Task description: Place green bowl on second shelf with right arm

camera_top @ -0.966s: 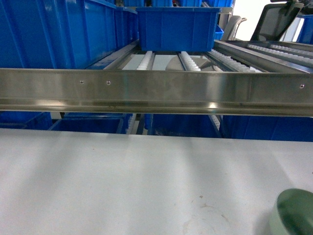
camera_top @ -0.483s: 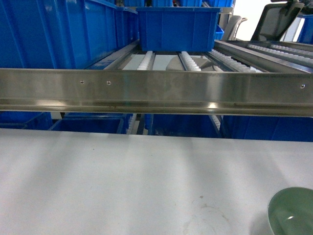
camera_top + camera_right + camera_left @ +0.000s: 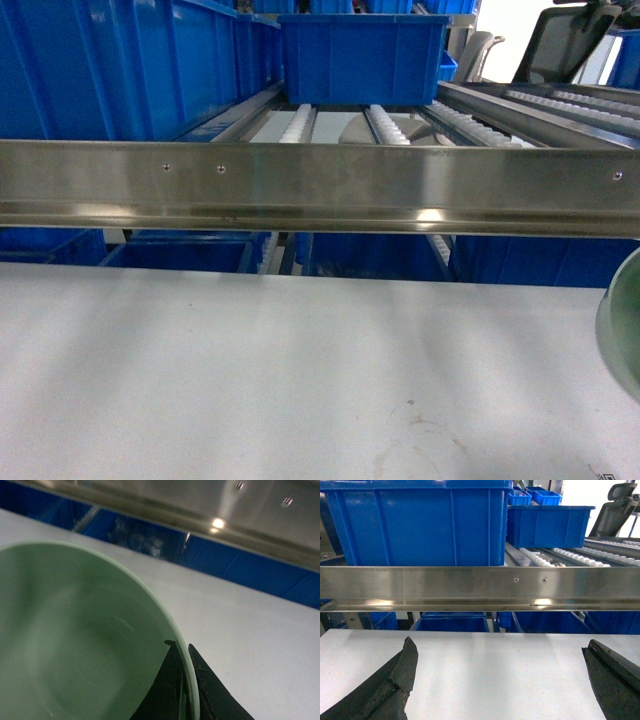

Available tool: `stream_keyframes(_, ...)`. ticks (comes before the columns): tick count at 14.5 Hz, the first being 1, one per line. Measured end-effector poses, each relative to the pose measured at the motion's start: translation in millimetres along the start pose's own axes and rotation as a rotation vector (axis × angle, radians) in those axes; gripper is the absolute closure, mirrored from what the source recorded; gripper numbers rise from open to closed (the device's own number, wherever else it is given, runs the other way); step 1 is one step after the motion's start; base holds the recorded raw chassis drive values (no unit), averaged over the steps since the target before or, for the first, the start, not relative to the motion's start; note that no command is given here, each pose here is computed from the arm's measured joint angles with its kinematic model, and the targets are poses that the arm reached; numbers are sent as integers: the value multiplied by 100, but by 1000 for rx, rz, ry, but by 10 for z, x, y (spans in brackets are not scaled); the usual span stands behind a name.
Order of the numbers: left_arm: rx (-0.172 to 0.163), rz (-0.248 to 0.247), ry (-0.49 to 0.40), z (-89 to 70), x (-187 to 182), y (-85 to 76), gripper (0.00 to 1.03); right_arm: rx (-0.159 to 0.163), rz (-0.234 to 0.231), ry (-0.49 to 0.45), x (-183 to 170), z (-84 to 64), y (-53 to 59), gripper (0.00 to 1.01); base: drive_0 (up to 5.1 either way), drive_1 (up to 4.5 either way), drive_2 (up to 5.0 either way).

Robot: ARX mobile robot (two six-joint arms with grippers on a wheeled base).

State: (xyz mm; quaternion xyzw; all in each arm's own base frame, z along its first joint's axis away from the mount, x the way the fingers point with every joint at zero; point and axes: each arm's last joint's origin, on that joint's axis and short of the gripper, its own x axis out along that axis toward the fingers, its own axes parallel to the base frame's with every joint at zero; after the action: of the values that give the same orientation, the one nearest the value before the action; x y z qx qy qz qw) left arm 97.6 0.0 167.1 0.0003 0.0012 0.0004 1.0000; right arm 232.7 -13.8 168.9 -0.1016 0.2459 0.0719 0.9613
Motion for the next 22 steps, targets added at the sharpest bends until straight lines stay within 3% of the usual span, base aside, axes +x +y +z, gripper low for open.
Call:
stream_keyframes(4,0,0,0,0,0,0,5,84,-31,-230,-698,335,-33,99,0,0,0)
stream_keyframes(7,0,0,0,0,0,0,5,79,-69,-369,-978,395,-20,99,0,0,0)
stream_keyframes(13,0,0,0,0,0,0,5,89,-70,-360,-967,375,-23,99,0,0,0)
stream_keyframes(20,0,1,0,0,0,0,5,90,-70,-356,-959,373,-24,99,4,-394,402)
stream_keyframes(22,0,0,0,0,0,0,5,92,-70,-349,-955,361,-23,99,0,0,0)
